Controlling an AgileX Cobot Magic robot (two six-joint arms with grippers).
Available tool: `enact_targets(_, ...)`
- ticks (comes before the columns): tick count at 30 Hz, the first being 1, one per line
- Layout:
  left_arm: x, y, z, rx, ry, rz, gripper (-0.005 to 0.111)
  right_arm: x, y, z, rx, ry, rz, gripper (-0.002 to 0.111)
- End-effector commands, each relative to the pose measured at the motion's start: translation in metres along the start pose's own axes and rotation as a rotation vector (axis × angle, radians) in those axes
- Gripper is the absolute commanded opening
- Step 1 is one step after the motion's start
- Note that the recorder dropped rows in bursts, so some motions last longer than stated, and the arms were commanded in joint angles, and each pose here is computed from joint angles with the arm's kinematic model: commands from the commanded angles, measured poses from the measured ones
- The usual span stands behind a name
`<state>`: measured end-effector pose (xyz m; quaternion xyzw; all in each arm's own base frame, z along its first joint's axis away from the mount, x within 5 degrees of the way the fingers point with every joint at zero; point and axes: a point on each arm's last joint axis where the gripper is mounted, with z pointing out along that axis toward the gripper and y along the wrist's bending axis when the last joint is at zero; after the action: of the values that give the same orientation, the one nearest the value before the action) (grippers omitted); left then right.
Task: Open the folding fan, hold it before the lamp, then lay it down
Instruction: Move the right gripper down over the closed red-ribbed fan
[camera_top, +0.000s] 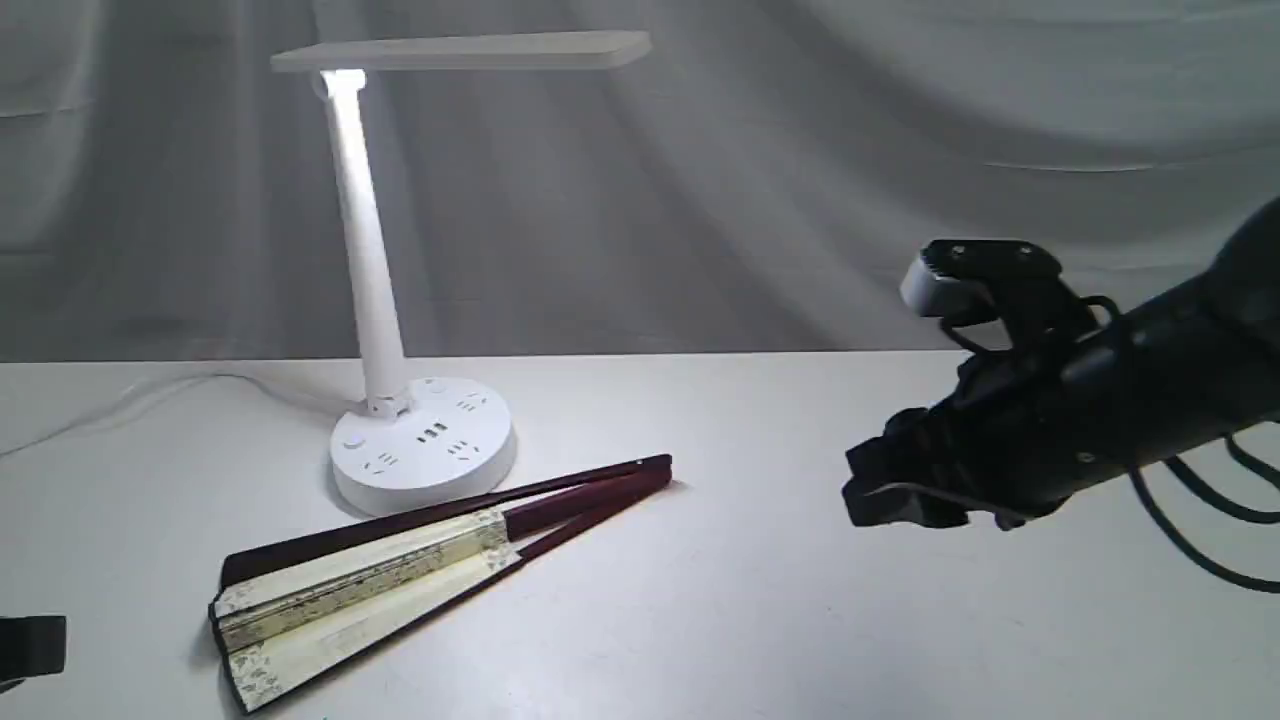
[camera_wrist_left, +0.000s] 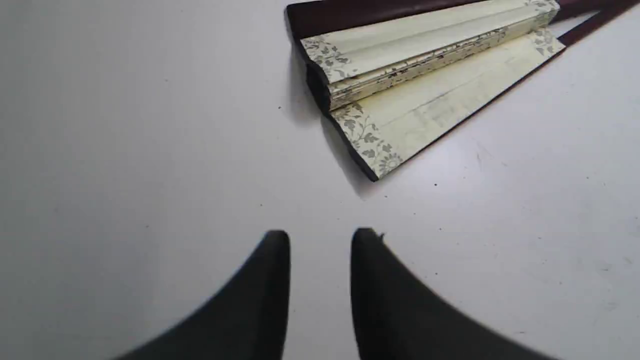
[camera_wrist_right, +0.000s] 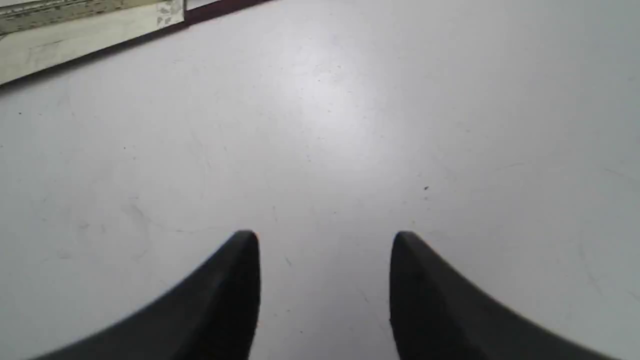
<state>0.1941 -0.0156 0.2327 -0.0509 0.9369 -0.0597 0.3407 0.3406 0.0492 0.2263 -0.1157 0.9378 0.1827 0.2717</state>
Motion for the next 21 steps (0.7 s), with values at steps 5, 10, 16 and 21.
enact_targets(5,-0.001,-0.001,-0.001,0.006,-0.001,0.011,0.022,-0.022,-0.005,0.030,-0.077,0.087,-0.002,0.041)
enact_targets(10,-0.001,-0.001,-0.001,0.006,-0.003,0.009,0.022,-0.038,-0.011,0.048,-0.122,0.125,-0.013,0.041)
enact_targets(16,-0.002,-0.001,-0.001,0.006,-0.008,0.009,0.022,-0.050,0.006,0.072,-0.164,0.165,-0.098,0.041)
enact_targets(21,-0.002,-0.001,-0.001,0.006,-0.008,0.009,0.022,-0.057,0.029,0.097,-0.133,0.222,-0.239,0.041)
